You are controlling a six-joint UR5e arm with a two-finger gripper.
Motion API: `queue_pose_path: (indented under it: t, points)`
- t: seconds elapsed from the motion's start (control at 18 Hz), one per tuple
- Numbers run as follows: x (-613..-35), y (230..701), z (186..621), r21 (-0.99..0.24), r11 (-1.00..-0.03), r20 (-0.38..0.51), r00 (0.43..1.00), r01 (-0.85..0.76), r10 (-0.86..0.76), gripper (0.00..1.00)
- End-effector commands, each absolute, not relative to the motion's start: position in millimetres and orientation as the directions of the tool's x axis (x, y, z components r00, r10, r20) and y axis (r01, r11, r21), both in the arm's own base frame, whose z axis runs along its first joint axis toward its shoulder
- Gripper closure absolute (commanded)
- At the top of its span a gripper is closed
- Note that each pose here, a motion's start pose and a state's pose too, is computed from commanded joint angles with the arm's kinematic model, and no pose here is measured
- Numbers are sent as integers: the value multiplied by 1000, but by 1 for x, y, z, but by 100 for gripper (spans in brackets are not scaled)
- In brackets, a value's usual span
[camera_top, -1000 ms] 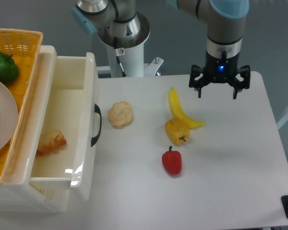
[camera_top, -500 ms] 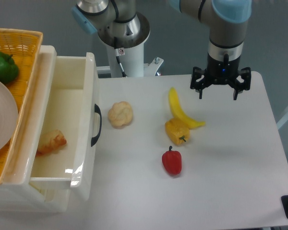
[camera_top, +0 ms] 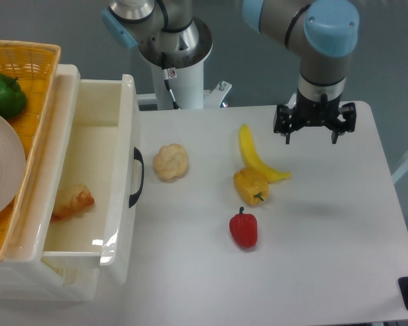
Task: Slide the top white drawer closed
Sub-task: 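Lower the open gripper from its start pose toward the table, then move the gripper across the table toward the open drawer's front face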
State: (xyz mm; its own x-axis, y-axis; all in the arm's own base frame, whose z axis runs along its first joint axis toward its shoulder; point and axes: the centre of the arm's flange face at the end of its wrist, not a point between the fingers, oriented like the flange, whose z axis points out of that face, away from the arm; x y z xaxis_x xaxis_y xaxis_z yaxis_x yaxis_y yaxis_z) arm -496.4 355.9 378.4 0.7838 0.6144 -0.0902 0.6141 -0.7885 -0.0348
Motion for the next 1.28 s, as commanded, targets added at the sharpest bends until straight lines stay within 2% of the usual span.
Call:
queue_pose_path:
  t: [0.11, 0.28, 0.44, 0.56, 0.78, 1.06, 1.28]
  points:
    - [-488, 371, 374, -33, -792, -81, 788, 609, 610, 0]
    - [-473, 394, 364, -33, -747, -52, 745, 664, 665, 0]
    - [-451, 423, 349, -23, -735, -4, 735, 678, 678, 0]
    - [-437, 440, 343, -16, -748, 13, 748, 664, 663, 0]
    - [-419, 462, 336, -31, -751, 120, 748, 660, 653, 0]
    - [-394, 488, 327, -24, -773, 170, 764, 635, 622, 0]
    - [-379, 499, 317, -5, -790, 173, 779, 613, 603, 0]
